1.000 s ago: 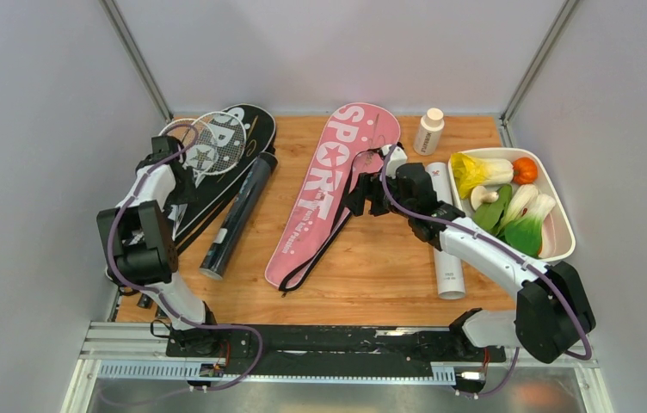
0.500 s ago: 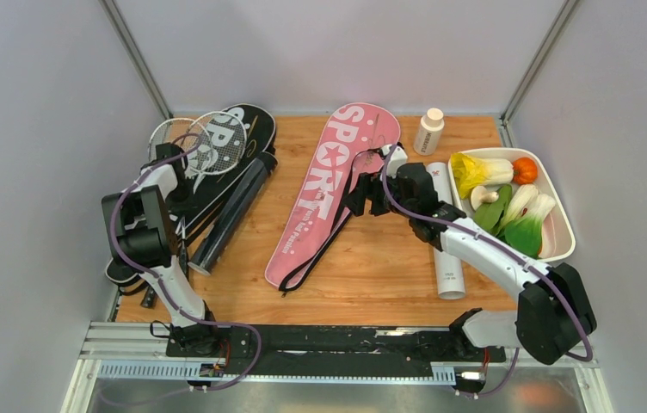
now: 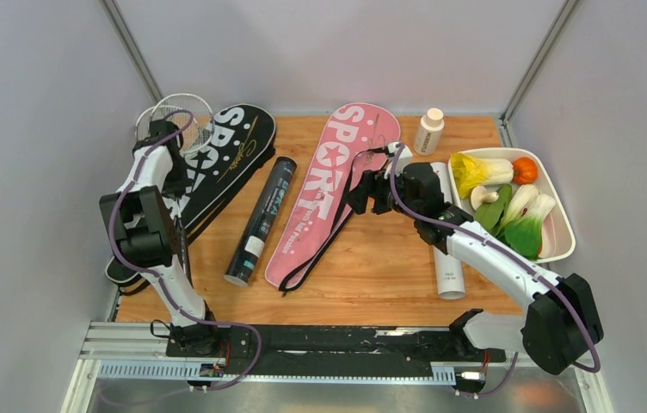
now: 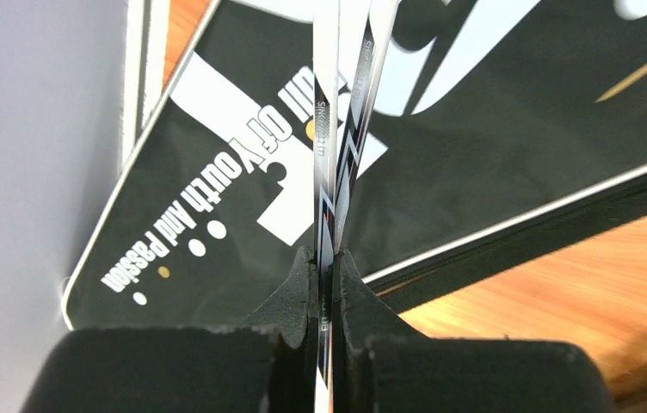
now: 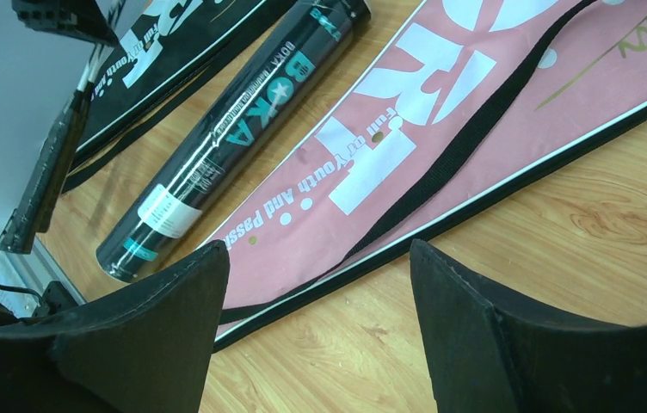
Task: Pack up the badminton gear
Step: Pick up the racket from the racket bag.
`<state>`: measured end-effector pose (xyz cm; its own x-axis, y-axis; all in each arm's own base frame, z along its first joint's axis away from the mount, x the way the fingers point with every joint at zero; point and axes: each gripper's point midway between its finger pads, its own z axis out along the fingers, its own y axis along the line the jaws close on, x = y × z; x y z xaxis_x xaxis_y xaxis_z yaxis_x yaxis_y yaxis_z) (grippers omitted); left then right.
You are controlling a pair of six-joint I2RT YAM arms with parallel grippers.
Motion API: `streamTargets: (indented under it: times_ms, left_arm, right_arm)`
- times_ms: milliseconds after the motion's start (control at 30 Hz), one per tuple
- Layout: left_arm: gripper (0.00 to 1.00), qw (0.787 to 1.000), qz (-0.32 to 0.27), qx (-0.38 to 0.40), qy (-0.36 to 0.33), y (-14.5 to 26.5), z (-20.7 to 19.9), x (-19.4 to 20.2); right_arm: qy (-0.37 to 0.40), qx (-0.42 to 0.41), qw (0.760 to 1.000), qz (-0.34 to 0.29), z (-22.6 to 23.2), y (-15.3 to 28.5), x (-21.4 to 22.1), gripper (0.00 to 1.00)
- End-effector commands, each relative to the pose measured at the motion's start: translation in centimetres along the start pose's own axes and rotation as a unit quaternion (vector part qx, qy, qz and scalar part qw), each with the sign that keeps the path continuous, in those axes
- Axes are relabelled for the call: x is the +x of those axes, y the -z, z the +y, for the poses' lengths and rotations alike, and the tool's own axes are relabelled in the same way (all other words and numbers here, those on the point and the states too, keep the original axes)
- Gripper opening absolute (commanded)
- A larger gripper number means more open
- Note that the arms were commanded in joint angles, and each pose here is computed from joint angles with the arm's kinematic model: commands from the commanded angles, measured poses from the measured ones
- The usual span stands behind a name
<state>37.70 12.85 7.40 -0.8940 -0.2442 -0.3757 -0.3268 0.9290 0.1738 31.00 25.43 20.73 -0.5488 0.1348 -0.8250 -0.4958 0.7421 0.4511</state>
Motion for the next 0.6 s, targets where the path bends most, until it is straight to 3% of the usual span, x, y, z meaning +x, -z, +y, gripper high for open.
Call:
streamTargets:
  times_ms: [0,267,400,567]
  left_arm:
    - [0.0,0.996,-0.084,-0.004,0.008,7.6,-0.5,-4.7]
    - [0.0,0.983,-0.16,0.081,-0.049,16.5,-9.2,-5.4]
    - [0.0,0.969,-0.169,0.176,-0.048,19.9,-16.8,-3.4]
    - [0.0,0.935,-0.171,0.307,-0.054,22.8,-27.3,0.4]
  right_arm:
    - [-0.009,-0.021,0.999,-0.027,1.4,0.7,-1.6,0.79]
    - [-0.016,-0.01,0.999,-0.03,1.3,1.7,-1.7,0.79]
    - [-0.019,-0.007,0.999,-0.035,1.4,2.6,-1.8,0.79]
    - [-0.039,-0.005,0.999,-0.033,1.3,3.0,-1.1,0.79]
